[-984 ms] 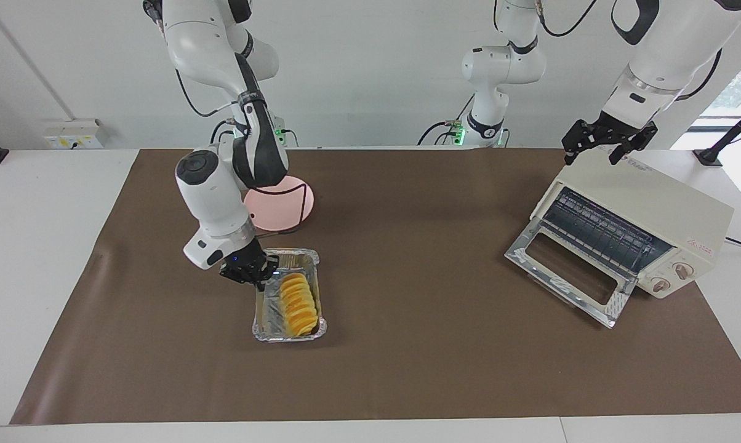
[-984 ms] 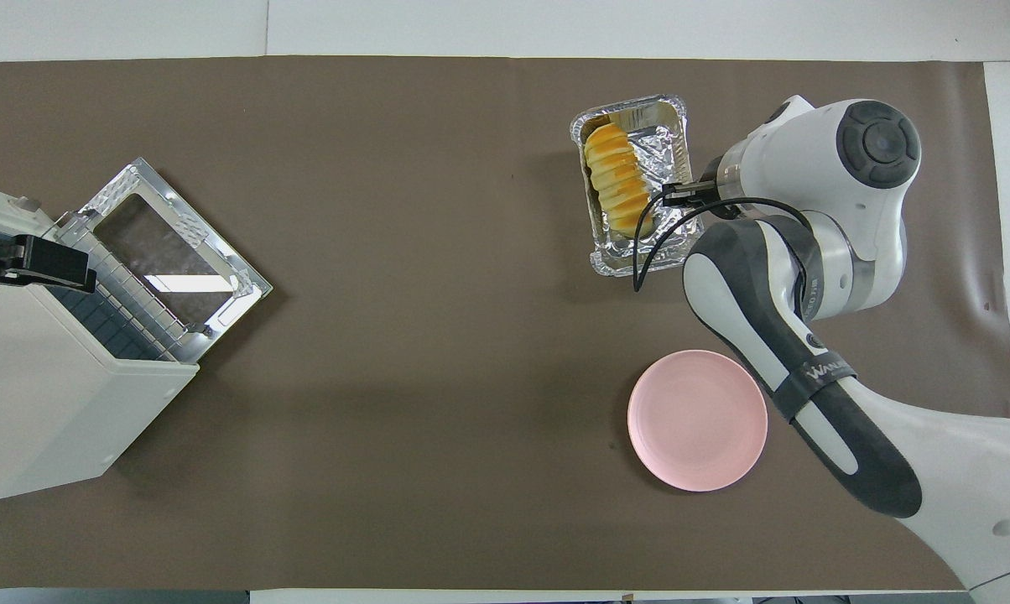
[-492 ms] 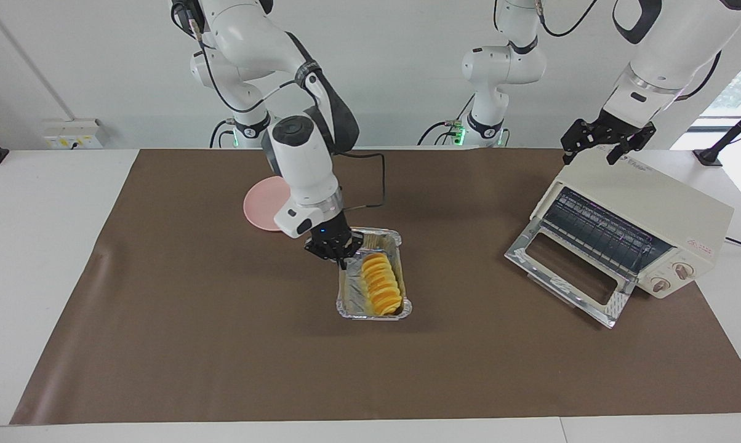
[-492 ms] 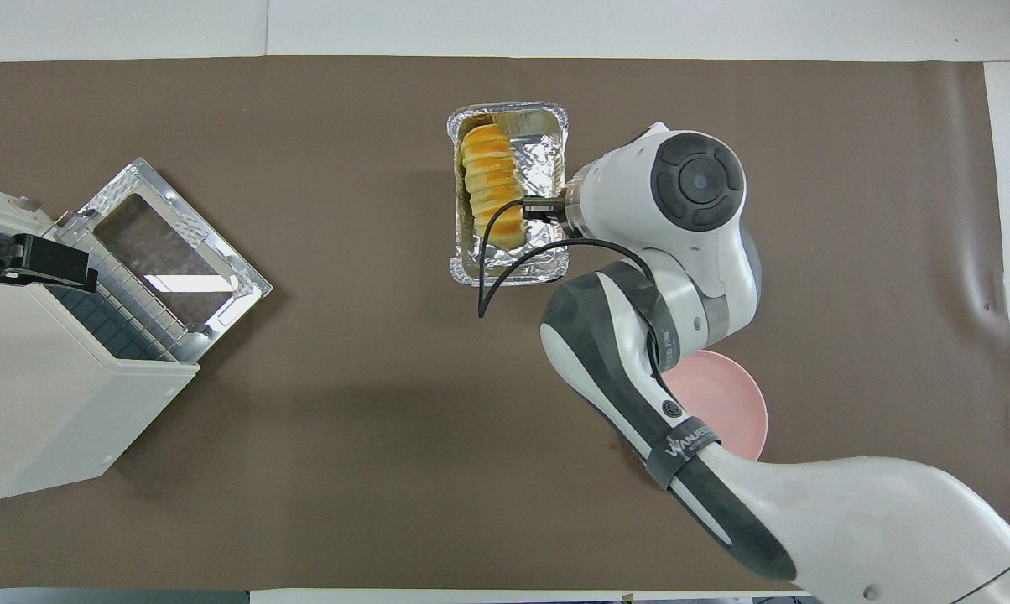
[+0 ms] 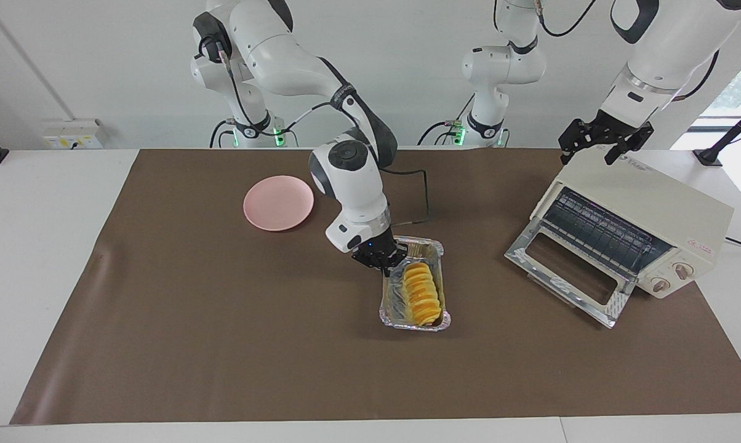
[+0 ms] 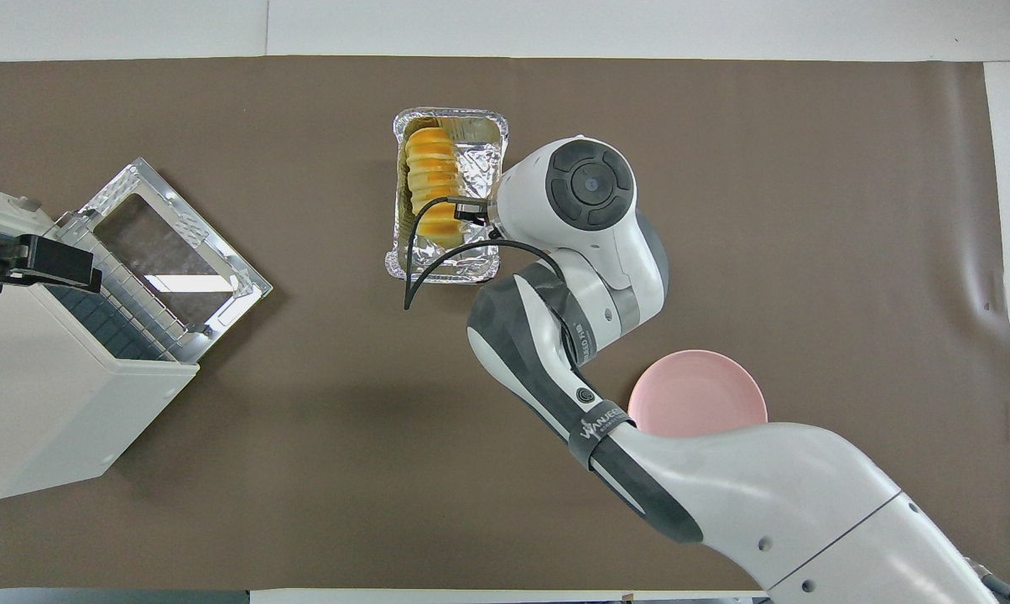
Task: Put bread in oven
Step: 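Slide the foil tray with the right gripper toward the toaster oven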
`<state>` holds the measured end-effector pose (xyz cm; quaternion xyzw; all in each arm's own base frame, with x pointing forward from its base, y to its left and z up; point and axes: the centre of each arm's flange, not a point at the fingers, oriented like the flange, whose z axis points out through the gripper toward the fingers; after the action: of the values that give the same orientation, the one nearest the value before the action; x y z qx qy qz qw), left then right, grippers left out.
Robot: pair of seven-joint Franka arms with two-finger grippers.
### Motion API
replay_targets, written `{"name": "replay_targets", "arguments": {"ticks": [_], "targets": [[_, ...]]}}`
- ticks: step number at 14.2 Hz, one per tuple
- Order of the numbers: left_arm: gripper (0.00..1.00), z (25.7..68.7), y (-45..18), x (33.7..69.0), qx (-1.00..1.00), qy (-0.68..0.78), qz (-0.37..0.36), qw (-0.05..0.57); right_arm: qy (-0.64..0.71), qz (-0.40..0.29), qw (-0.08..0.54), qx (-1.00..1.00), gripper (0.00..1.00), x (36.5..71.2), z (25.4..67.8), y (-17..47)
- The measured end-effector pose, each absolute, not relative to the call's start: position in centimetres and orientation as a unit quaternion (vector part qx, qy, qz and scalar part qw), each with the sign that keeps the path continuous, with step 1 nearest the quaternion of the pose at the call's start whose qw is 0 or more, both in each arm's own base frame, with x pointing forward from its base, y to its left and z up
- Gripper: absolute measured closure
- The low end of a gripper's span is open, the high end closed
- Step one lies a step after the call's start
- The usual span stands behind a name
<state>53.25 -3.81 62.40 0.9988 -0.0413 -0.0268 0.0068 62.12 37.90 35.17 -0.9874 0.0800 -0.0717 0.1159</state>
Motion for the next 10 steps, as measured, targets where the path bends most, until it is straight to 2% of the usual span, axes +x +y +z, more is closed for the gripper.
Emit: {"name": "replay_targets", "arguments": {"ticks": [5, 6, 7, 10], "targets": [[0.00, 62.4, -3.4, 53.3, 0.999, -0.037, -0.027, 0.007, 0.074, -0.060, 0.109, -0.989, 0.96, 60.8, 31.7, 38.6], [0.00, 62.4, -3.4, 53.3, 0.999, -0.037, -0.027, 0.007, 0.074, -0.059, 0.108, -0.990, 0.92, 60.7, 31.6, 38.8], [0.00, 62.4, -3.4, 53.3, 0.999, -0.037, -0.027, 0.007, 0.075, -0.059, 0.108, -0.990, 0.78, 60.7, 31.6, 38.8], [0.00, 62.4, -3.4, 53.3, 0.999, -0.037, -0.027, 0.007, 0.081, -0.064, 0.101, -0.990, 0.48, 61.4, 32.5, 37.5]]}}
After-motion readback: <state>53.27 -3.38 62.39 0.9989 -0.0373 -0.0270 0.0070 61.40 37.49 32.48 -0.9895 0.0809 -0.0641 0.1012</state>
